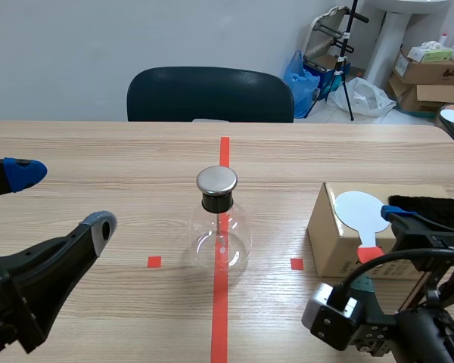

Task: Do the electroscope experiment

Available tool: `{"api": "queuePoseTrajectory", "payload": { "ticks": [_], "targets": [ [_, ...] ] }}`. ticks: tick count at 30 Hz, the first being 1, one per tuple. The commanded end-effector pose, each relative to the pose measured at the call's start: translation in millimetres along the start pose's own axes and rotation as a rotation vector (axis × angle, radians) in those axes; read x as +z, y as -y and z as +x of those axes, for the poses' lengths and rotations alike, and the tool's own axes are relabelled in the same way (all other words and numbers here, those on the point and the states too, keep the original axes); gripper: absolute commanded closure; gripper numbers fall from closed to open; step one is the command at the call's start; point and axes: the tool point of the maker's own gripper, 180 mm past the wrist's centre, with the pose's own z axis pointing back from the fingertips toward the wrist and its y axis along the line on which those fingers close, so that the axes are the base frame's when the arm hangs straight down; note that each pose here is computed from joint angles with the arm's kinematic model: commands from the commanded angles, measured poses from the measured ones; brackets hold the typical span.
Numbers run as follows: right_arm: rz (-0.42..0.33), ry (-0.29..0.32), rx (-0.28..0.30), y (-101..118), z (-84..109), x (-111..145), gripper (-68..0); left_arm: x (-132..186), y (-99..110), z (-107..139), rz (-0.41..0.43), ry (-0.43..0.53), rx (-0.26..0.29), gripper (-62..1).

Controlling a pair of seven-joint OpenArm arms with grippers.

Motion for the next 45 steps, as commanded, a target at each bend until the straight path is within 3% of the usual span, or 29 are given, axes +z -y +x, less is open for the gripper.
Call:
{"api": "queuePoseTrajectory", "payload": {
  "ticks": [1,22,34,39,45],
  "targets": [
    [-0.043,-0.002,0.007,13.0,-1.6,-3.6,-67.9,-1.6,1.9,8.6,-0.009,0.028,-0.004,-62.3],
    [-0.044,0.018,0.040,13.2,1.8,-3.7,-67.9,-1.6,1.9,8.6,-0.009,0.028,-0.004,-62.3],
    [-0.045,0.006,0.040,13.3,-0.5,-3.7,-25.8,-1.6,1.9,8.6,-0.009,0.028,-0.004,-62.3],
    [-0.045,0.006,0.040,13.3,-0.4,-3.7,-0.2,-1.6,1.9,8.6,-0.009,0.028,-0.004,-62.3],
    [-0.044,0.006,0.040,13.3,-0.4,-3.7,-0.8,-1.6,1.9,8.6,-0.009,0.028,-0.004,-62.3]
  ]
}}
